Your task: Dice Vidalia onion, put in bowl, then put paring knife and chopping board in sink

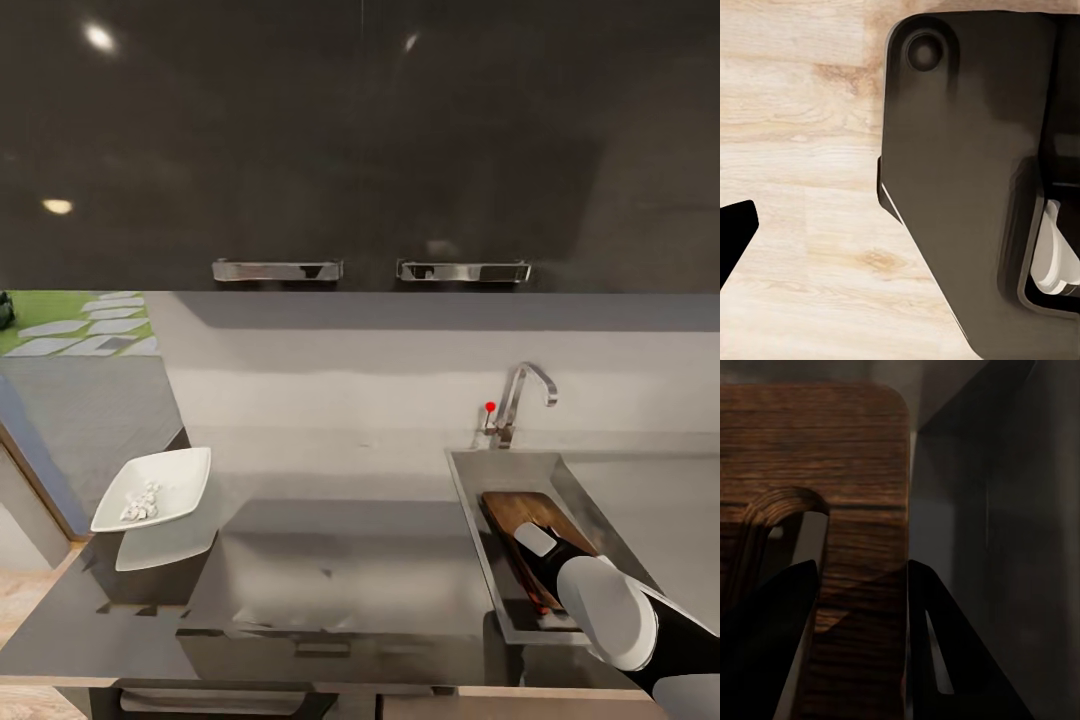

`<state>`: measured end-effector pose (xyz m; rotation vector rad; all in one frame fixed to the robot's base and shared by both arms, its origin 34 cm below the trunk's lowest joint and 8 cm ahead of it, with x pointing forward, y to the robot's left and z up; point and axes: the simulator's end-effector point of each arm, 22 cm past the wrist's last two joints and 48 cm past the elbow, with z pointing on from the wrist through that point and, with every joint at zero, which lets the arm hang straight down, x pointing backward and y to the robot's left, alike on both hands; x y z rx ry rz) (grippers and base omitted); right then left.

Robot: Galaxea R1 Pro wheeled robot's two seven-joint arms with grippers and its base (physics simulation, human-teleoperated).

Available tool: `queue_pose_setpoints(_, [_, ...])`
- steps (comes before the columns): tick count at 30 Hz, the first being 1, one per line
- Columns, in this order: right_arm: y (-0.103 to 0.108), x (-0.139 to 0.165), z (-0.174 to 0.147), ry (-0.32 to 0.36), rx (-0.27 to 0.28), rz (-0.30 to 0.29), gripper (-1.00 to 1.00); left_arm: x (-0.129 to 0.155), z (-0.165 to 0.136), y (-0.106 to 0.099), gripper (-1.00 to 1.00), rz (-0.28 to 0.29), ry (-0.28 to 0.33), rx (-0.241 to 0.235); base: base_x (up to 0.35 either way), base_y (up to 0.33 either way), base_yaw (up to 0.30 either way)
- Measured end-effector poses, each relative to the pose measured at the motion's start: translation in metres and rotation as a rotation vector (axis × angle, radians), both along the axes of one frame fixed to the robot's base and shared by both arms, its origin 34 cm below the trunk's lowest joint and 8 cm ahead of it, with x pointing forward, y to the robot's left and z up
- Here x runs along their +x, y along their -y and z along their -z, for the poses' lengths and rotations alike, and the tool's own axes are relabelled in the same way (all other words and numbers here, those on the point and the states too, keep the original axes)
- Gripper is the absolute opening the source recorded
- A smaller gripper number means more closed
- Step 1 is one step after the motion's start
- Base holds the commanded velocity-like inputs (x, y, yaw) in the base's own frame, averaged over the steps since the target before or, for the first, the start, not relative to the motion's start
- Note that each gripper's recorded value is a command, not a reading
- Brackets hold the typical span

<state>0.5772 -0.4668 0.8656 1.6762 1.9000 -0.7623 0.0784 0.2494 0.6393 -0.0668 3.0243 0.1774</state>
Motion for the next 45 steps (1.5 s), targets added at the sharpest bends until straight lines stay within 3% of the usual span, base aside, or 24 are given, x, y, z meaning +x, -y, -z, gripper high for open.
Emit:
queue_pose_setpoints(10, [0.002,0.004,-0.004,0.017,-0.007,0.003,-1.0,0.0,0.0,0.0,1.0,0.0,0.0,0.0,0.0,0.0,0.0])
queue_pose_setpoints(19, [0.006,0.018,-0.007,0.079,-0.022,-0.018,-1.0,-0.001,0.0,0.0,1.0,0.0,-0.002,0.0,0.0,0.0,0.0])
queue_pose_setpoints(45, [0.003,0.015,0.006,0.058,-0.018,-0.024,-1.0,-0.01,-0.001,0.0,1.0,0.0,-0.026,0.0,0.038,-0.023,0.0])
